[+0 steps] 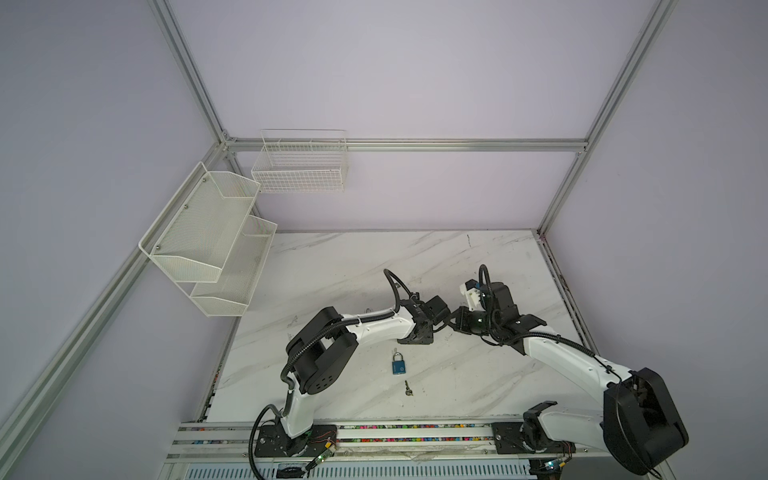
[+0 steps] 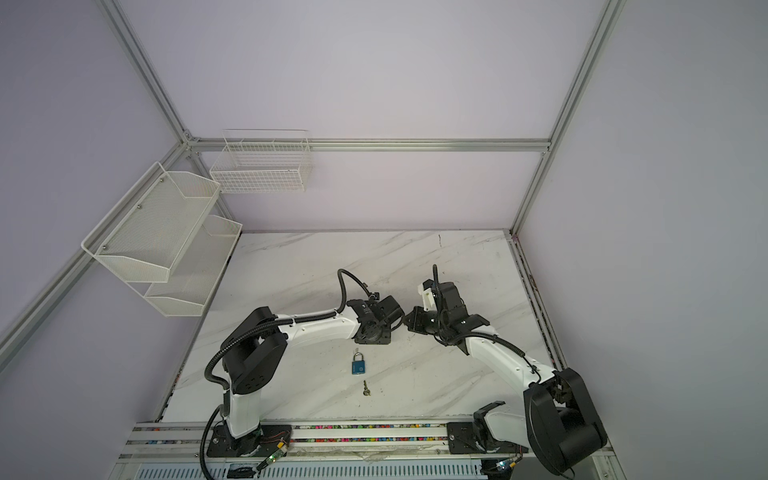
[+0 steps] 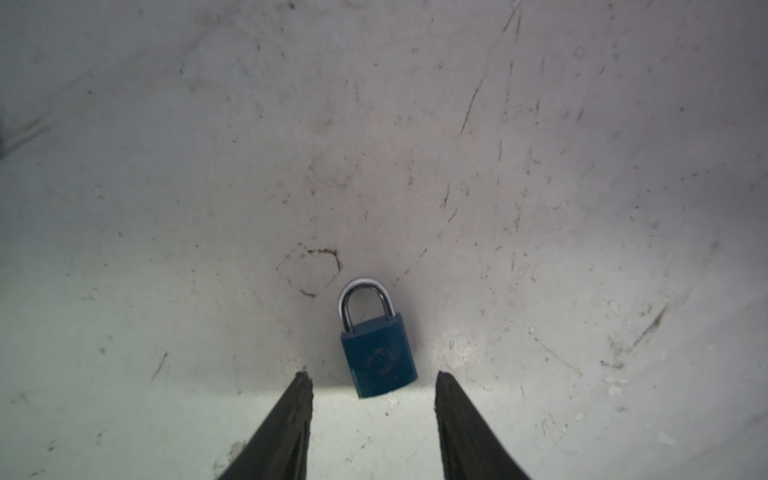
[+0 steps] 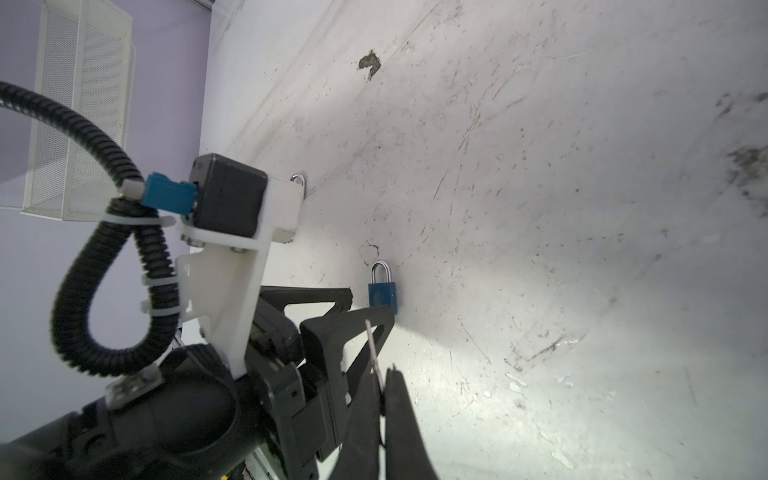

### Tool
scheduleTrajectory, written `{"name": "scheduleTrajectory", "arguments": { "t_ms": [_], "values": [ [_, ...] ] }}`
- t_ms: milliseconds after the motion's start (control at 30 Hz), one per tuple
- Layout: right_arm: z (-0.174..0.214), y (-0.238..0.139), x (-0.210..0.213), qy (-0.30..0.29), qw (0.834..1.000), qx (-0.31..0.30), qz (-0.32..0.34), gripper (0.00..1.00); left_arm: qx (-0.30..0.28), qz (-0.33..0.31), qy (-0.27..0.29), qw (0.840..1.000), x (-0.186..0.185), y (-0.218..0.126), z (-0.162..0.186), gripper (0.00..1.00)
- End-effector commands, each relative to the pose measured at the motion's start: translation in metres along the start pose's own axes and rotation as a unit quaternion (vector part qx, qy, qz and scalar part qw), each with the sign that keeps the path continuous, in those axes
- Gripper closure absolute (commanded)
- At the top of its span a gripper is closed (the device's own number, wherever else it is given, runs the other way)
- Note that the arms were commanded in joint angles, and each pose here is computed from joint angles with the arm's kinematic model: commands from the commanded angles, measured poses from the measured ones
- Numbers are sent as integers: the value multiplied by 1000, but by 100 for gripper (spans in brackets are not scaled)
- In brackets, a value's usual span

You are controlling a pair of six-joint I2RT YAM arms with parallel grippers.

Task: Unlock with the key
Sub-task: 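Close the left gripper around the small blue padlock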

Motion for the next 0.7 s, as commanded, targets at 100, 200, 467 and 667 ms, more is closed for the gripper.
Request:
{"name": "scheduleTrajectory", "arguments": {
  "t_ms": [100,200,467,667],
  "values": [
    [2,2,-1,-14,1000,7,-2,100,-18,24,-23,999,-23,-13,-19,59],
    [3,2,-1,-16,1000,9,-4,100,-16,18,-24,999,-22,-8,-17,62],
    [6,1,0,-21,1000,11,-8,100,-13,10,-35,999,-16,-3,-16,66],
    [7,1,0,-21,1000,13,-11,100,-10,10,-34,999,-18,3,-15,67]
  ]
}}
Point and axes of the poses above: each gripper's point midway between its finger pads, its own y axis out along the fingers, its own x axis along the line the jaws close on, z = x × y, the point moved 1 cm from there along -y, back along the fingers, and after that the axes turned 6 degrees about -y, right-handed, at the moved point
